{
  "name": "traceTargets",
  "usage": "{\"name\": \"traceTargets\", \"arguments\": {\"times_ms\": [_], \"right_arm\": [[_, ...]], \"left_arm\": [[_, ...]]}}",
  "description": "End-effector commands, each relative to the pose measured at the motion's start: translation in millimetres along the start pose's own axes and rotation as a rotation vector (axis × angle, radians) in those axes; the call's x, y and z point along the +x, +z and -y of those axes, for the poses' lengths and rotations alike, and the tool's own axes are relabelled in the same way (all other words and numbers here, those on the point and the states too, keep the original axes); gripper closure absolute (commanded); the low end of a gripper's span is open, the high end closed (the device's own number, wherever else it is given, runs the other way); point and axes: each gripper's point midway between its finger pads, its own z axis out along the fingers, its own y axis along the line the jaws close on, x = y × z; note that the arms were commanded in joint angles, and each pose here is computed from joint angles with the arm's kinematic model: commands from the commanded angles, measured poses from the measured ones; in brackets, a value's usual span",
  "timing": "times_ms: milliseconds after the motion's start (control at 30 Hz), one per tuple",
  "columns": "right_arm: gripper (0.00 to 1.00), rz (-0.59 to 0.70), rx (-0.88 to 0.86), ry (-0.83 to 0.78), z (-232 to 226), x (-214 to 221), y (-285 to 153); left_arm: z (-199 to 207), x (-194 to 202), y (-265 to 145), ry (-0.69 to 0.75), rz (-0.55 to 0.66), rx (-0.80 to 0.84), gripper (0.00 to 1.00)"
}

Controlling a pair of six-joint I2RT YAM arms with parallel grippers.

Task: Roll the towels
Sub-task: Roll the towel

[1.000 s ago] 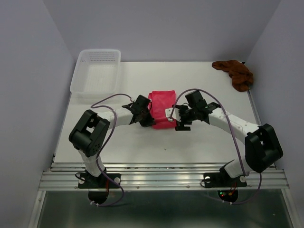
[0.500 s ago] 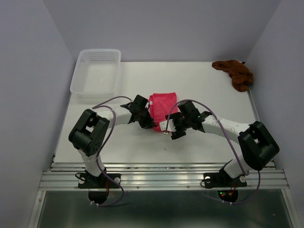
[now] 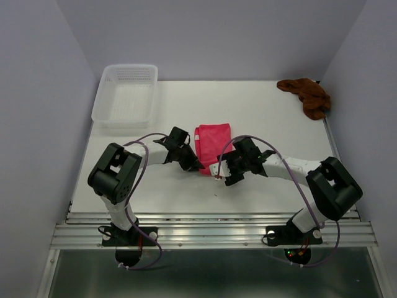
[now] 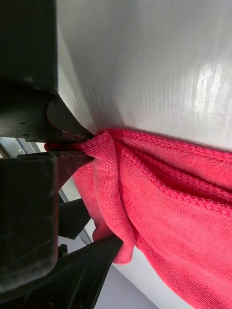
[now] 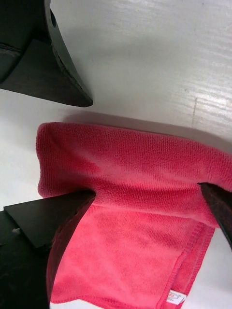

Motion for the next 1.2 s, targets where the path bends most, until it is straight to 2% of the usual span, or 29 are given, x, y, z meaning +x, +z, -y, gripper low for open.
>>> {"name": "traceTargets", "arguments": {"times_ms": [0,67,167,200,267,467,500,567,633,667,700,767,800,933,1167], "right_arm": [[0.23,-0.001,0.039,-0.042,5,0,5],[0.28,-0.014,0.060,-0.036,7,5,9],[0.60,-0.043,0.092,-0.014,13,13,14],[0.76,-0.041,0.095,0.003,14,12,14],[0.82,-0.033,0.089,0.013,17,9,13],[0.99,-0.003,-0.075,0.155,2,-9,6],[0.99,-0.019,-0.149,0.196,-12,-7,5],[0.99,0.009,-0.195,0.227,-5,-20,0],[0.99,0.007,-0.308,0.280,-23,-24,-3],[0.99,0.018,-0.321,0.280,-17,-30,-7],[0.99,0.017,-0.355,0.310,-22,-30,-11],[0.99,0.056,-0.382,0.338,-20,-39,-16],[0.99,0.054,-0.411,0.373,-24,-39,-20],[0.99,0.120,-0.478,0.449,-27,-48,-24],[0.99,0.176,-0.542,0.615,-33,-53,-17]], "left_arm": [[13,7,-18,-0.011,-0.019,0.060,1.00],[13,8,-20,-0.017,-0.023,0.065,1.00],[10,9,-19,-0.030,-0.033,0.067,1.00],[10,10,-19,-0.034,-0.037,0.070,1.00],[8,9,-20,-0.042,-0.035,0.070,1.00],[5,7,-23,-0.064,-0.029,0.069,1.00],[4,5,-24,-0.069,-0.028,0.069,1.00],[2,5,-25,-0.073,-0.024,0.066,0.94],[1,3,-27,-0.076,-0.013,0.066,0.79],[1,2,-29,-0.075,0.000,0.066,0.67],[1,1,-30,-0.073,0.008,0.066,0.59],[3,-3,-35,-0.069,0.036,0.069,0.52],[3,-5,-37,-0.063,0.047,0.067,0.44],[3,-12,-44,-0.041,0.094,0.055,0.31],[5,-27,-65,0.012,0.219,0.040,0.22]]}}
